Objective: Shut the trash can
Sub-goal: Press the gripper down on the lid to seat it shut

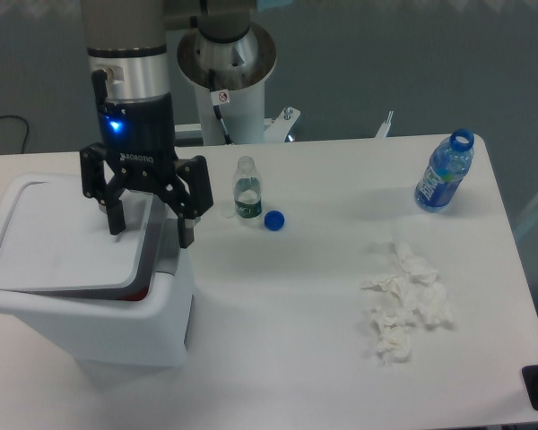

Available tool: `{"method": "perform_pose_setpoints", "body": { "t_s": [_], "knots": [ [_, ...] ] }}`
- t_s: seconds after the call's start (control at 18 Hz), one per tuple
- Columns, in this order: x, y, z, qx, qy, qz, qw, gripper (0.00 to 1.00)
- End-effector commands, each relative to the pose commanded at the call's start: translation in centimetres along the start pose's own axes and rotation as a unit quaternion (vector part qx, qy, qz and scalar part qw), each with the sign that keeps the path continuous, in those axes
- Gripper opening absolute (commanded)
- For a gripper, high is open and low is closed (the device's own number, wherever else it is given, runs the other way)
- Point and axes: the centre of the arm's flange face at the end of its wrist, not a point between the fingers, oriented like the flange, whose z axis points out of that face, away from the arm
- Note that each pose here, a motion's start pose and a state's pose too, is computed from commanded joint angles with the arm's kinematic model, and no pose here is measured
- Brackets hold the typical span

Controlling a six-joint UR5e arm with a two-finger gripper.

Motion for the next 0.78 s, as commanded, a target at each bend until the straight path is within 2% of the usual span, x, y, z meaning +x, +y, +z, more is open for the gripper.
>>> {"method": "perform_pose_setpoints", "body": {
  "t_s": [0.78],
  "knots": [
    [-1.1, 0.8, 2.0, -0.015, 0.002, -0.009, 0.9999, 1.00]
  ]
}}
